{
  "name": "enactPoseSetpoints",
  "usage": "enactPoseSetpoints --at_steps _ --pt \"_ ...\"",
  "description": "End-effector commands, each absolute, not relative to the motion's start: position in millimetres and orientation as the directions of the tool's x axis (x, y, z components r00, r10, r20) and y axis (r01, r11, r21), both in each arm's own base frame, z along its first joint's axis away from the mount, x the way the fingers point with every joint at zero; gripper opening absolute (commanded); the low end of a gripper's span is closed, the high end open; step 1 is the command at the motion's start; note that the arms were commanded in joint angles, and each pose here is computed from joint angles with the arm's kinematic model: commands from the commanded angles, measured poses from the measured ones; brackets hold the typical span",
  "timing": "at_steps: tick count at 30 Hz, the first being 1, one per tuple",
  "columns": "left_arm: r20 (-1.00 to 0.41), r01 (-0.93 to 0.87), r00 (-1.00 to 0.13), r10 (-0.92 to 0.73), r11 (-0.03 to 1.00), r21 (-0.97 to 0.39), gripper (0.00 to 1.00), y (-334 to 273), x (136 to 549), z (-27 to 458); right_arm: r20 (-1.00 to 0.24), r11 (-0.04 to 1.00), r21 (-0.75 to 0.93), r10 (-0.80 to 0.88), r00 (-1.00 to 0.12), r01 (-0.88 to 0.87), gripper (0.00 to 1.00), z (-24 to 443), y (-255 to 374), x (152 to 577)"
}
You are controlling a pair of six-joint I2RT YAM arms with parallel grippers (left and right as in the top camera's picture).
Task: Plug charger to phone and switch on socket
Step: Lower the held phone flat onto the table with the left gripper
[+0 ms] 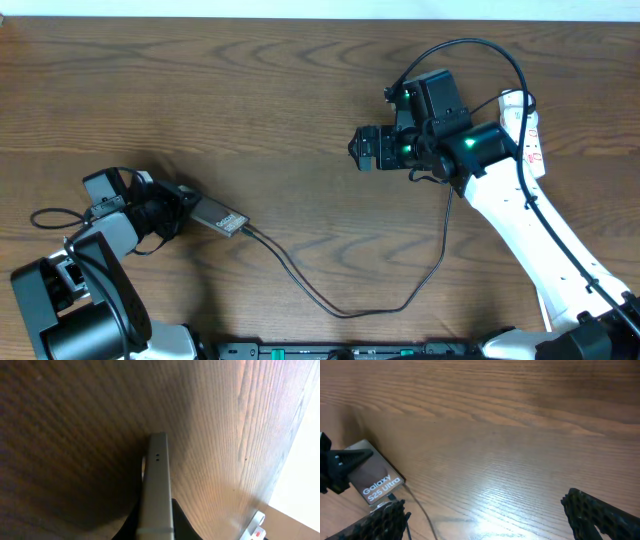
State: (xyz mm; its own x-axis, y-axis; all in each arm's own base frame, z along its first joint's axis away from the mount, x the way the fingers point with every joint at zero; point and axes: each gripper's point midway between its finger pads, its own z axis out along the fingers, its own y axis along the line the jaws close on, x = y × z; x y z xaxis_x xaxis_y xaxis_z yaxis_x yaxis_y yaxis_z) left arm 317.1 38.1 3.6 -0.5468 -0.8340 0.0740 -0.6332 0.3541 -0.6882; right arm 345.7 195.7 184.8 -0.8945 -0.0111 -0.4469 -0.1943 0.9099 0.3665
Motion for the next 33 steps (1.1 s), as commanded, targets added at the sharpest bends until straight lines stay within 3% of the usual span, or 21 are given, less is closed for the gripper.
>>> enactPoseSetpoints --at_steps 1,8,12,16,21,33 --pt "0.088 -0.692 -0.519 -0.850 0.357 -0.627 0.07 43.3 308.4 -9.5 -0.472 0.915 0.347 -0.019 -0.881 -0.206 0.99 191.8 193.8 346.7" --pt "0.095 -0.704 -0.515 -0.852 0.357 -0.614 0.09 43.3 305.4 -11.4 -0.470 0.915 0.347 -0.019 -0.883 -0.205 0.99 191.4 193.6 346.2" --pt "0.108 -0.712 -0.513 -0.851 0.353 -0.607 0.24 42.0 302.6 -12.5 -0.469 0.915 0.347 -0.020 -0.883 -0.205 0.99 191.3 193.6 346.0" --pt "0.117 -0.718 -0.512 -0.851 0.350 -0.601 0.29 41.0 300.5 -13.3 -0.468 0.915 0.347 -0.020 -0.883 -0.205 0.99 191.2 193.5 345.9" --pt "0.133 -0.733 -0.508 -0.851 0.346 -0.585 0.45 39.8 295.9 -15.4 -0.468 0.915 0.347 -0.020 -0.883 -0.204 0.99 191.2 193.5 345.8" --pt "0.187 -0.774 -0.494 -0.849 0.332 -0.539 0.56 34.7 281.5 -20.3 -0.466 0.916 0.346 -0.021 -0.885 -0.204 0.99 190.7 193.2 345.2"
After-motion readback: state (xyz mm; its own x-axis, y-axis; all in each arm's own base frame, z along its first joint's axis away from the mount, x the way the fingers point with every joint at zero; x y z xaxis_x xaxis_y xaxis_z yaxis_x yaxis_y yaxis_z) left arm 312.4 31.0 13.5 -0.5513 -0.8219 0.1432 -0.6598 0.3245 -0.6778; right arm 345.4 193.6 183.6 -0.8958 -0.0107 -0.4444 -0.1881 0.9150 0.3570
